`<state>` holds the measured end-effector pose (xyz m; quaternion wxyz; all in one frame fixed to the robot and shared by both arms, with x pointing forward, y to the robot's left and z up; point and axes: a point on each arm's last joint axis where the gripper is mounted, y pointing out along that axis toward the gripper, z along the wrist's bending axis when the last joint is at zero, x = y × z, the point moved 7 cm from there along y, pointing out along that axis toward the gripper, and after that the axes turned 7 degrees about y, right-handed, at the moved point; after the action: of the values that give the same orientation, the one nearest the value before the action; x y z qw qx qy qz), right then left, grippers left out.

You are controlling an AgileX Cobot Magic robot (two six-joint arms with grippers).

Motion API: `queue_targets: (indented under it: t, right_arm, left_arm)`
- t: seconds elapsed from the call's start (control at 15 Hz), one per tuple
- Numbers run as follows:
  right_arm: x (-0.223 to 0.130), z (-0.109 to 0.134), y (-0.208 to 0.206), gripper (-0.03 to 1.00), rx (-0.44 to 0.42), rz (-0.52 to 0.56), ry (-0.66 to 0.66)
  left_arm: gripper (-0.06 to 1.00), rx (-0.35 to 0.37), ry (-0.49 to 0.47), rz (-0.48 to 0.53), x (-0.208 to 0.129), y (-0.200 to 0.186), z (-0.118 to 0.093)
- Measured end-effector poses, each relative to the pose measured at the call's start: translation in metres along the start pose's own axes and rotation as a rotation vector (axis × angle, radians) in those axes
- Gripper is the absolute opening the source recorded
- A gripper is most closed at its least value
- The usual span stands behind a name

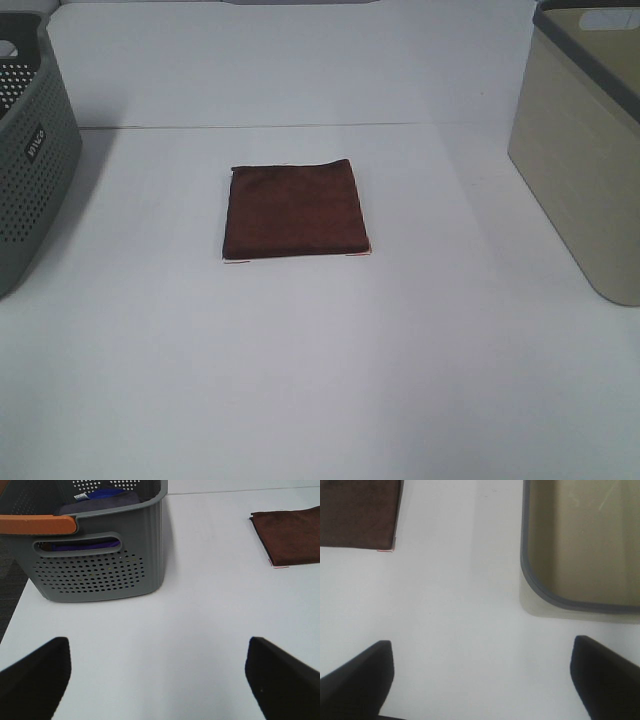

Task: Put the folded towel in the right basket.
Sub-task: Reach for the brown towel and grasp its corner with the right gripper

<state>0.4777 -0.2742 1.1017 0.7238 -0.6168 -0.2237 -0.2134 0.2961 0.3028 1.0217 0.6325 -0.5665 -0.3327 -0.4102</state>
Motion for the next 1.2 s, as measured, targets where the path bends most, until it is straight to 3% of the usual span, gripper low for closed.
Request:
queue_targets:
  t: [0.33,0.47,0.67,0.93,1.2]
  right_arm:
    - [0.066,0.009,0.045,0.92,0.058,0.119,0.011]
    - [0.078,0.031,0.068,0.92,0.074,0.152,-0.066]
    - [0.080,0.078,0.109,0.92,0.131,0.231,-0.151]
    - [0.070,0.111,0.165,0.92,0.154,0.343,-0.188]
    - [0.056,0.132,0.227,0.92,0.235,0.457,-0.112]
  left_arm:
    - [0.88,0.000,0.000,0.000,0.000,0.000,0.000]
    - [0.88,0.000,0.000,0.000,0.000,0.000,0.000]
    - [0.88,0.000,0.000,0.000,0.000,0.000,0.000]
    - [0.88,0.000,0.000,0.000,0.000,0.000,0.000]
    - [0.88,0.000,0.000,0.000,0.000,0.000,0.000]
